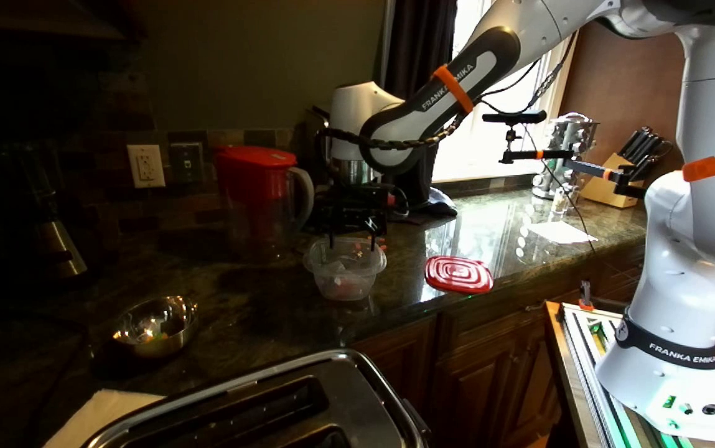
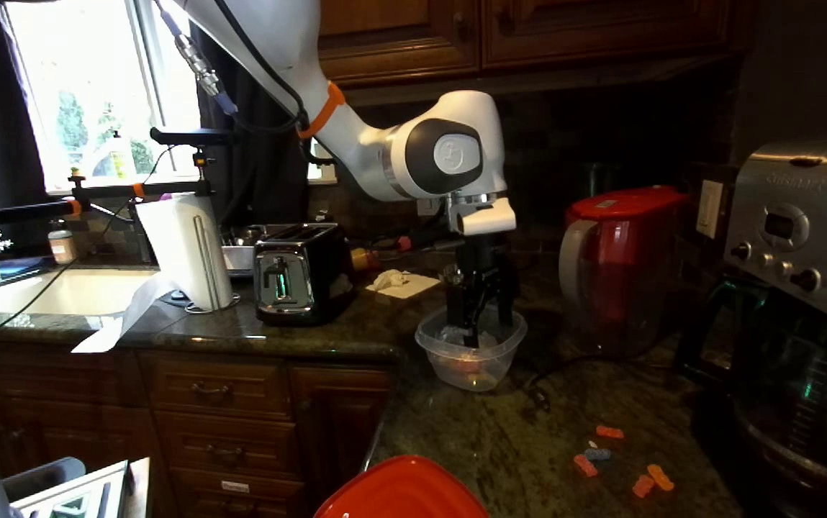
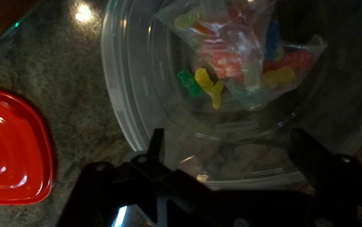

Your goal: Move the lunchbox closer to the lid, and then place three gummy bears inside

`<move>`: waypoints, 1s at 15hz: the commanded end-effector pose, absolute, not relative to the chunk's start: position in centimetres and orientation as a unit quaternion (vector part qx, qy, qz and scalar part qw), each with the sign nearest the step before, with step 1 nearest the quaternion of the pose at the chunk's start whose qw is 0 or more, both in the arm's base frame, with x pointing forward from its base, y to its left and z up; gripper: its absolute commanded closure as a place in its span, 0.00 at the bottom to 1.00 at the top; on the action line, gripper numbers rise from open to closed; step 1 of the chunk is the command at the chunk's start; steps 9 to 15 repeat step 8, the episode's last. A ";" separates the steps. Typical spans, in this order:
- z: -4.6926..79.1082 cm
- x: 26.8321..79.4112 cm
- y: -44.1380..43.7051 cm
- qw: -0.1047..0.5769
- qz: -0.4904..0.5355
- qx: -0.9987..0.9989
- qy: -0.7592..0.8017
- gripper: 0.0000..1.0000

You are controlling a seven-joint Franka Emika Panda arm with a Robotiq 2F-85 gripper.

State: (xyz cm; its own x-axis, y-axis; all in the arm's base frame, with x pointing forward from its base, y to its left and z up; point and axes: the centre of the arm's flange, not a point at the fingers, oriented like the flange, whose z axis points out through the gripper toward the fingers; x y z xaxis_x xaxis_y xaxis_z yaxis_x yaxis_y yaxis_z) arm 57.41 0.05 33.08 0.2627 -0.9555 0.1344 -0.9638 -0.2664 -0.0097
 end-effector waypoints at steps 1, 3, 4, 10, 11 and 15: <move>34.3 56.8 0.2 0.029 0.068 0.790 -0.608 0.00; 35.9 55.7 -0.2 0.016 0.058 0.804 -0.591 0.00; 36.9 54.8 -0.4 0.006 0.055 0.823 -0.566 0.00; 37.2 56.1 -0.1 0.004 0.065 0.830 -0.553 0.00; 37.2 56.1 -0.1 0.004 0.065 0.830 -0.553 0.00; 37.2 56.1 -0.1 0.004 0.065 0.830 -0.553 0.00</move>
